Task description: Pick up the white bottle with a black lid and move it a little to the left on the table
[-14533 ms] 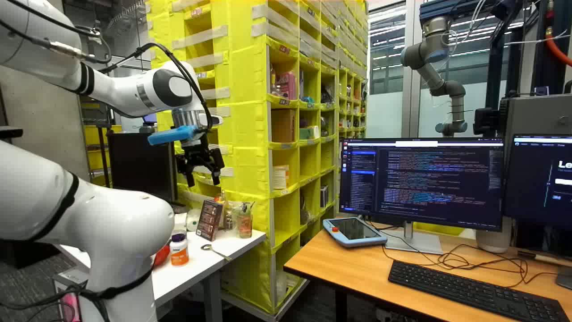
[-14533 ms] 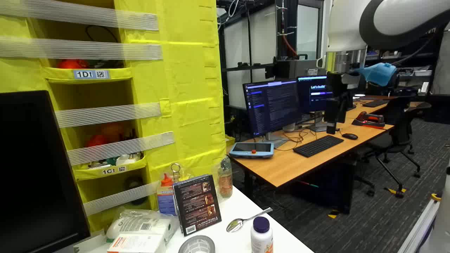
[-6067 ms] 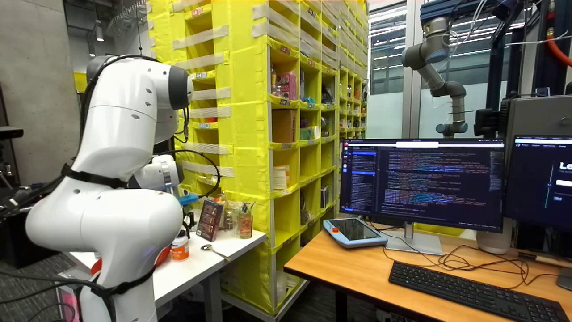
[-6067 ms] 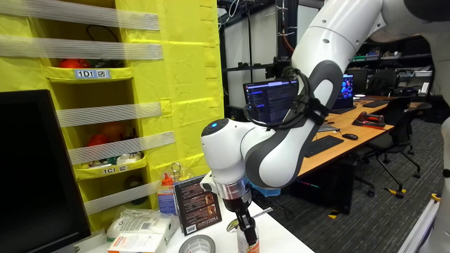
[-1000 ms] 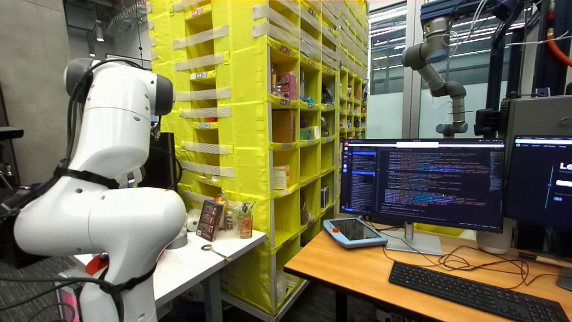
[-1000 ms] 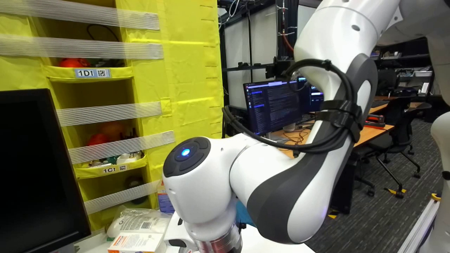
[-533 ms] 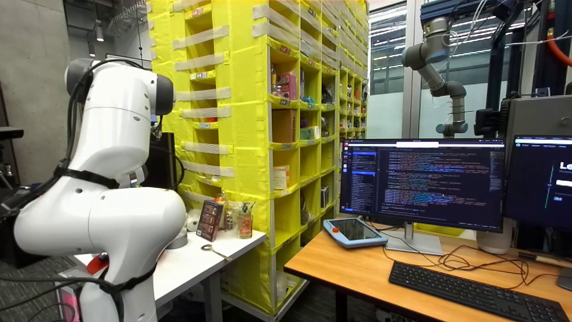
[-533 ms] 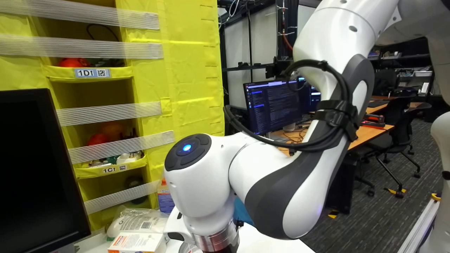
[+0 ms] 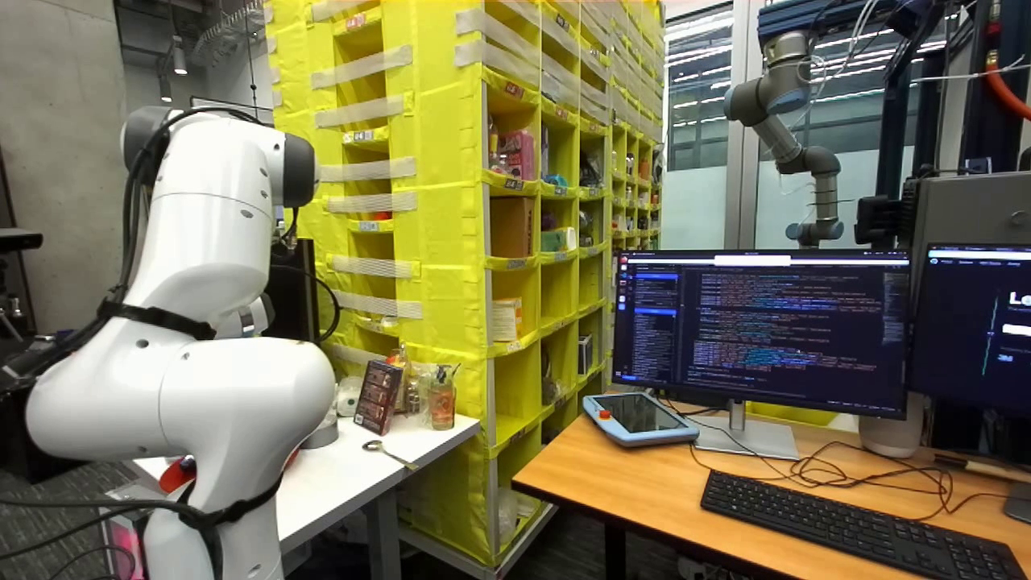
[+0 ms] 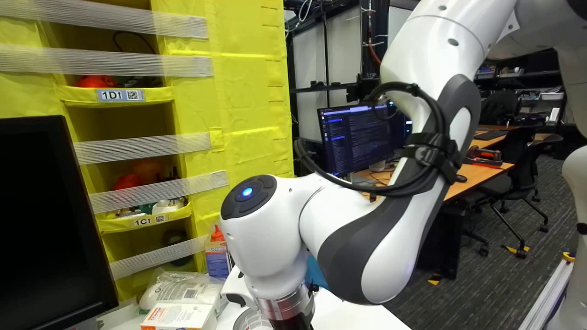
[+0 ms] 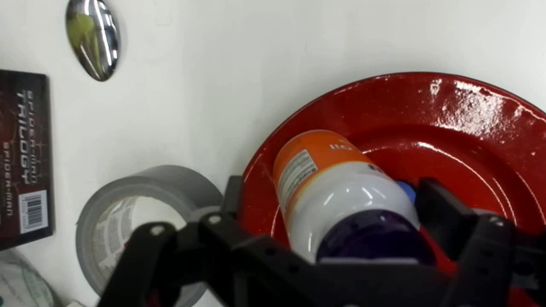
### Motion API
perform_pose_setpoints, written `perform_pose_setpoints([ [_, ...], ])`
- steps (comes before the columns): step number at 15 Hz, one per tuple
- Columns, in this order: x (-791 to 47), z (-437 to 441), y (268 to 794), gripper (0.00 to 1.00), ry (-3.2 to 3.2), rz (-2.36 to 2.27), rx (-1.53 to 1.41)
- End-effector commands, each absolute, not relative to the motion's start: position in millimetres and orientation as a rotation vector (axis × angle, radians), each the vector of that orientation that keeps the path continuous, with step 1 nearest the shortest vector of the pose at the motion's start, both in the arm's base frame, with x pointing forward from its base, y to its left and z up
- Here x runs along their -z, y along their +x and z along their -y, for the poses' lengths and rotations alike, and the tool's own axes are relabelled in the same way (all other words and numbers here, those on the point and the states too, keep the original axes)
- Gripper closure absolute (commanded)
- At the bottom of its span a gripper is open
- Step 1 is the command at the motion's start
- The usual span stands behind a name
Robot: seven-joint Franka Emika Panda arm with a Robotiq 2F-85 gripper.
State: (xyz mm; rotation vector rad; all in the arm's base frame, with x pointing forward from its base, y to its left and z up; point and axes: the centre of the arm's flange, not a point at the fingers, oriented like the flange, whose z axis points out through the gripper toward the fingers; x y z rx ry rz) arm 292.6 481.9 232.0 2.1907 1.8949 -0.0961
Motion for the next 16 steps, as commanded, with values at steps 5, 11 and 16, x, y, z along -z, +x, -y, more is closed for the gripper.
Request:
perform_pose_setpoints([
  [5,-251,-446,289,0.00,2.340,-1.615,0.024],
  [11,-274,-404,295,0.00,2.503,-1.322,-0.049],
  [16,-276,-362,304,0.00,2.616,-1.144,-0.034],
])
